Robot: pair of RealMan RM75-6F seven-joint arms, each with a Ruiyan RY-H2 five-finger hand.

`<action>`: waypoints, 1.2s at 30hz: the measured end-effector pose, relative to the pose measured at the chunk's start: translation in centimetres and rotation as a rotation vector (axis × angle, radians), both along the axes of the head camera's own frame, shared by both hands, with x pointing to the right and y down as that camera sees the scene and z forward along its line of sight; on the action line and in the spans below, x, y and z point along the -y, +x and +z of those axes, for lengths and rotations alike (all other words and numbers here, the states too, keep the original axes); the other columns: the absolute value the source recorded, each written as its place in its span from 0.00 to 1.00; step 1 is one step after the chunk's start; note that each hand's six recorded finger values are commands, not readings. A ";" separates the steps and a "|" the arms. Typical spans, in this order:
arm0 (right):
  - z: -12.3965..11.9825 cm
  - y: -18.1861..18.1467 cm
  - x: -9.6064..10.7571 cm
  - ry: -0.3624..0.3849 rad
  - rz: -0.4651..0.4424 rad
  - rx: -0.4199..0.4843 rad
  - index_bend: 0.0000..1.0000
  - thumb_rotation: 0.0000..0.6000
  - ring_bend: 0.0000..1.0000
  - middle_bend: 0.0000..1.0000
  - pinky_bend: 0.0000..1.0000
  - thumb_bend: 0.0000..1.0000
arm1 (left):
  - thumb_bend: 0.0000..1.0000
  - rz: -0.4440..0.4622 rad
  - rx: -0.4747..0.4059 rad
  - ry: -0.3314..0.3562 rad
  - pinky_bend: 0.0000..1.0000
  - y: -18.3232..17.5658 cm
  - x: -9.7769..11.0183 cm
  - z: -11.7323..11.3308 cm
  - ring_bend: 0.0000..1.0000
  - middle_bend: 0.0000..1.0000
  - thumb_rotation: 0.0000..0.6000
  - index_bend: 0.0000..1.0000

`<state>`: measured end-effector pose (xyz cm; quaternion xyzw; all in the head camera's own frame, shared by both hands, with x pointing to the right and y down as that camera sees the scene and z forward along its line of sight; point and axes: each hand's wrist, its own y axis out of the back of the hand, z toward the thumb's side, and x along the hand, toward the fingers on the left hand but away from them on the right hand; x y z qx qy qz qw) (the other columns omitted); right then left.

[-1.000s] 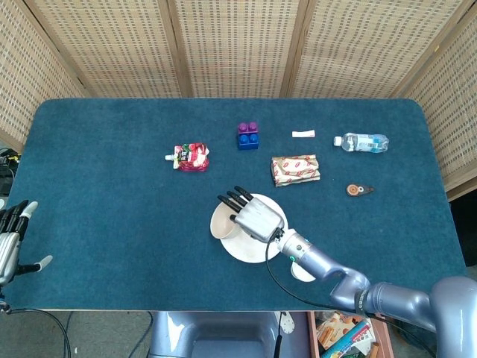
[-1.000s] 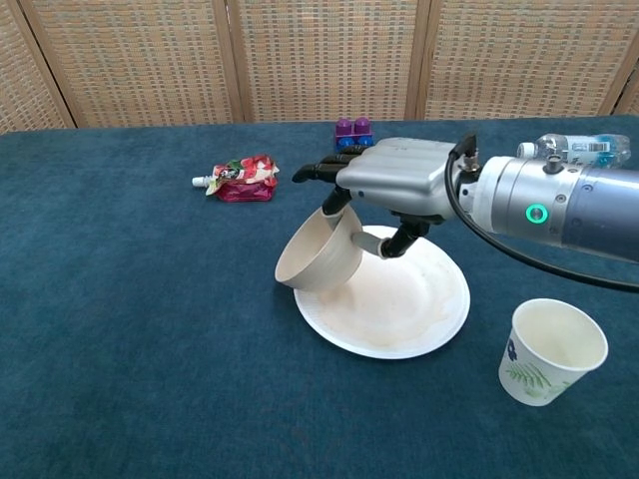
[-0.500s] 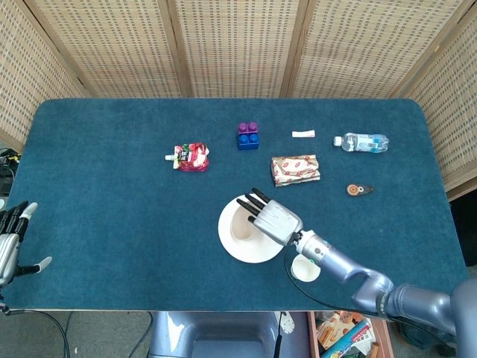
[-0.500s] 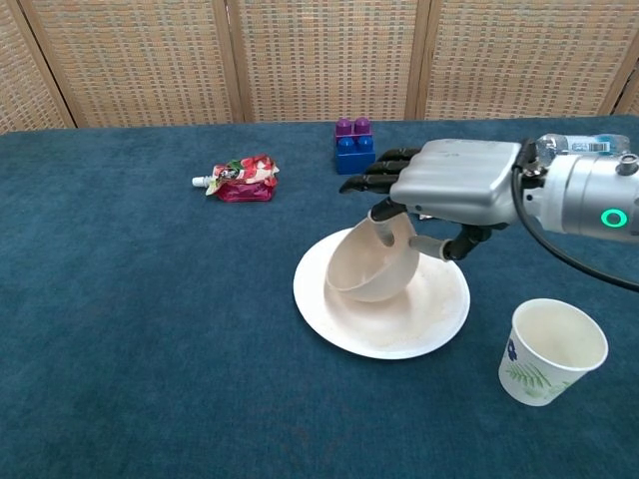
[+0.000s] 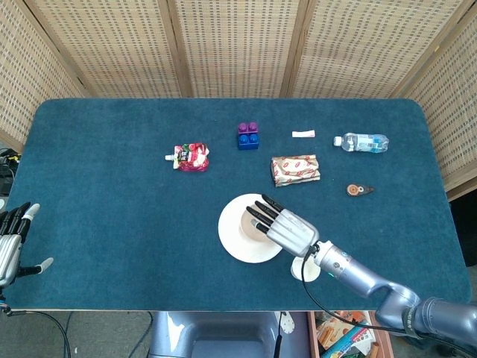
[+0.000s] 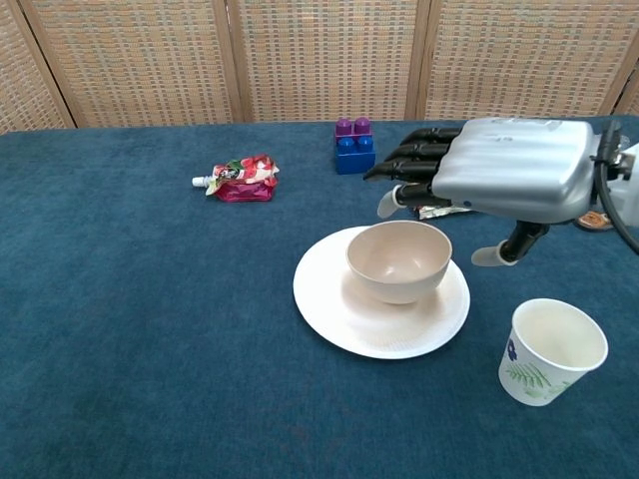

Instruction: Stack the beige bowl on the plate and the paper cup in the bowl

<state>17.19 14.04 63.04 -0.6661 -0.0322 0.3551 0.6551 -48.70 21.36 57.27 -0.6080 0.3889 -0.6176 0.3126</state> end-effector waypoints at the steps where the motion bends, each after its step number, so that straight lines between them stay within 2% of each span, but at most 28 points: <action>1: -0.5 0.2 0.0 0.001 0.005 0.008 0.15 1.00 0.00 0.00 0.00 0.21 | 0.00 0.000 -0.001 0.000 0.00 0.0 0.0 0.0 0.00 0.00 1.00 0.00; 5: -2.6 1.3 -0.3 -0.010 0.024 0.037 0.15 1.00 0.00 0.00 0.00 0.21 | 0.00 0.006 -0.004 -0.001 0.00 0.1 -0.1 0.0 0.00 0.00 1.00 0.00; 10: -4.2 3.6 -1.9 -0.086 0.035 0.049 0.16 1.00 0.00 0.00 0.00 0.21 | 0.00 0.007 -0.009 0.002 0.00 0.2 -0.1 -0.1 0.00 0.00 1.00 0.00; 17: -3.6 6.6 -5.4 -0.174 -0.020 0.016 0.25 1.00 0.00 0.00 0.00 0.22 | 0.00 0.013 -0.005 0.011 0.00 0.3 -0.1 -0.3 0.00 0.00 1.00 0.00; 25: -2.8 10.4 -8.1 -0.215 -0.062 -0.003 0.25 1.00 0.00 0.00 0.00 0.22 | 0.00 0.007 0.007 0.004 0.00 0.1 -0.1 -0.1 0.00 0.00 1.00 0.00; 36: -1.5 11.3 -9.0 -0.237 -0.044 0.025 0.27 1.00 0.00 0.00 0.00 0.22 | 0.00 0.005 0.012 0.005 0.00 -0.1 -0.1 0.0 0.00 0.00 1.00 0.00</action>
